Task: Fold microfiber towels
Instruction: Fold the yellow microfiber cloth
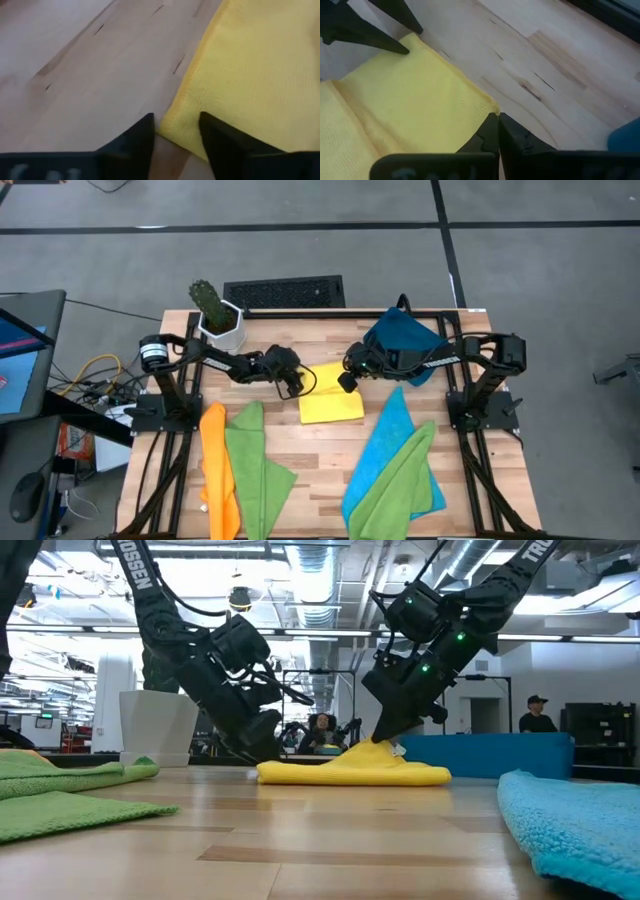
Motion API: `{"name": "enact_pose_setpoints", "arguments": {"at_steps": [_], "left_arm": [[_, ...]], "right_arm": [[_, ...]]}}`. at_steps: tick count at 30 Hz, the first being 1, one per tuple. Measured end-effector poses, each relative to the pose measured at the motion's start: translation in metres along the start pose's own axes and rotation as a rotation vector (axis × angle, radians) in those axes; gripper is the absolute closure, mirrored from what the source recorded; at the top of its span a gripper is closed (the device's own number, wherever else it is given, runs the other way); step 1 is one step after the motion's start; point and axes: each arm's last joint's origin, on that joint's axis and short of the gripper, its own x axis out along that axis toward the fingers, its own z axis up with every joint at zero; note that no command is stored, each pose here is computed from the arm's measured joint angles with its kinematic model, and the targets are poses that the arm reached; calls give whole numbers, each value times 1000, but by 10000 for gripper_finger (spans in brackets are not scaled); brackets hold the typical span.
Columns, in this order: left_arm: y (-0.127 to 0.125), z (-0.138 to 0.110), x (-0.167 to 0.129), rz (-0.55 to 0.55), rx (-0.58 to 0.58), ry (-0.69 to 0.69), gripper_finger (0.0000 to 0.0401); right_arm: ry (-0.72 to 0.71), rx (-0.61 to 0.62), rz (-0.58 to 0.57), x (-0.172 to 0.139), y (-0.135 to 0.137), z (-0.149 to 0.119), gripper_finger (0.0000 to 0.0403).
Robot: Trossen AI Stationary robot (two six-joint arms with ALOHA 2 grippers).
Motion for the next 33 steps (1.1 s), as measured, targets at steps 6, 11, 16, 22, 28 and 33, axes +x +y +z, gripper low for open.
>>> {"name": "enact_pose_setpoints", "arguments": {"at_steps": [6,11,16,22,28,33], "left_arm": [[-1,1,1,-23,-4,-23,357],[-2,3,-1,-39,-50,-35,394],[-9,8,-9,-38,-40,-68,389],[-21,12,-19,-49,5,-102,395],[-35,8,-22,-52,40,-93,394],[-45,8,-28,-55,60,-115,393]], "right_arm": [[1,0,0,0,0,0,376],[5,-4,-2,0,0,0,382],[17,-21,-4,0,0,-2,380],[20,-42,13,-3,7,-4,382],[38,-80,12,-13,16,-8,385],[25,-120,-40,-30,23,-9,384]]}}
